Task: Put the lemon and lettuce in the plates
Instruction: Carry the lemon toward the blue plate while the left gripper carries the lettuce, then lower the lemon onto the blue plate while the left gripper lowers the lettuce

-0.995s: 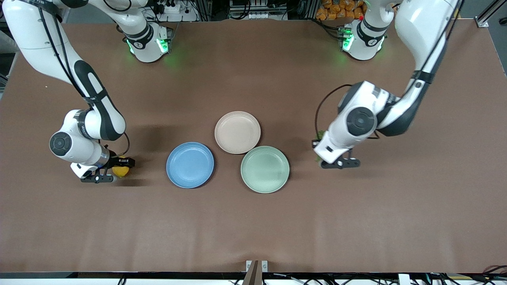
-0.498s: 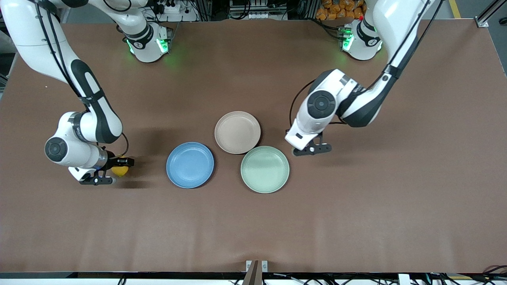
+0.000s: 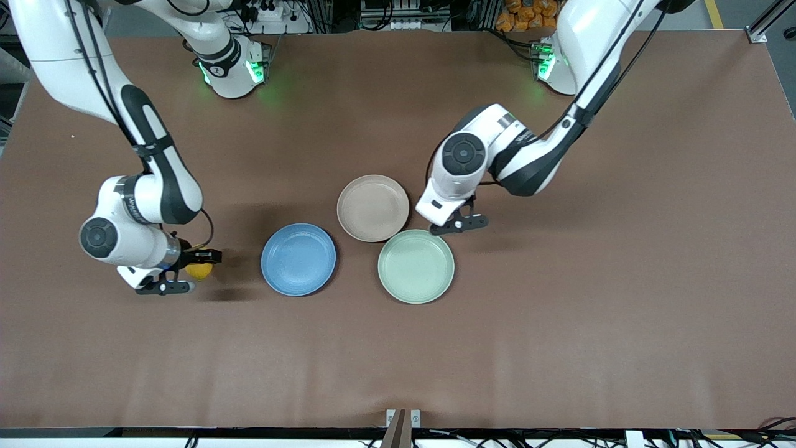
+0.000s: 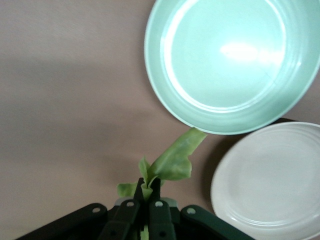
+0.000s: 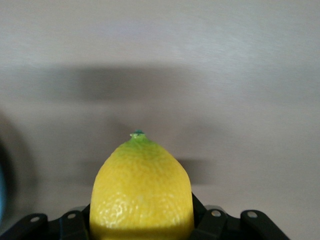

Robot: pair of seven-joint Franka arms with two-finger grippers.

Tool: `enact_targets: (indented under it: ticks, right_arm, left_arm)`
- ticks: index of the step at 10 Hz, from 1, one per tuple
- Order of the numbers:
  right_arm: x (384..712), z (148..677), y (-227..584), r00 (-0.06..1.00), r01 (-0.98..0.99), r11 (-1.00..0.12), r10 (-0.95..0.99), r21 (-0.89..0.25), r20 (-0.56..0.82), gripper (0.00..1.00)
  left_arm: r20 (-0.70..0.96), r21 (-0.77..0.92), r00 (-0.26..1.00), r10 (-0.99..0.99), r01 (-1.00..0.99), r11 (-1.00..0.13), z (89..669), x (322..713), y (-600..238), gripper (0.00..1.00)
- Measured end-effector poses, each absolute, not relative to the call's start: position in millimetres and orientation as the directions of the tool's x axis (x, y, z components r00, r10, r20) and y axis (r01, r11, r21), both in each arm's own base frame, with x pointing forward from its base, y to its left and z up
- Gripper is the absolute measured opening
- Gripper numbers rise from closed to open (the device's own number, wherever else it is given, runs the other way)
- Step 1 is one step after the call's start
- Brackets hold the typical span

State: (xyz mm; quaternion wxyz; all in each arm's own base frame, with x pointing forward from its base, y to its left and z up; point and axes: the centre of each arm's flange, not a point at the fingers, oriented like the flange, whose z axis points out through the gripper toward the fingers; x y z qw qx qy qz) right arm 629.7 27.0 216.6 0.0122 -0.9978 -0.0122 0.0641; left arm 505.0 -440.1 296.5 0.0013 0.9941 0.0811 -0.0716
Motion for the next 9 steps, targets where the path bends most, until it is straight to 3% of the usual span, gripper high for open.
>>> enact_targets:
  ticks: [4,9]
  right_arm:
    - [638.3,243.3,124.6,0.995,0.046,-0.998,0.049,-0.031,-0.088,0.58]
    - [625.8,235.5,187.4,0.99,0.094,-0.993,0.102,-0.077,-0.103,0.58]
  left_arm:
    - [-0.133,0.024,0.971,0.197,0.202,-0.979,276.5,492.9,-476.9,0.04]
    - [-0.101,0.087,0.965,0.242,0.25,-0.964,276.3,488.3,-496.7,0.04]
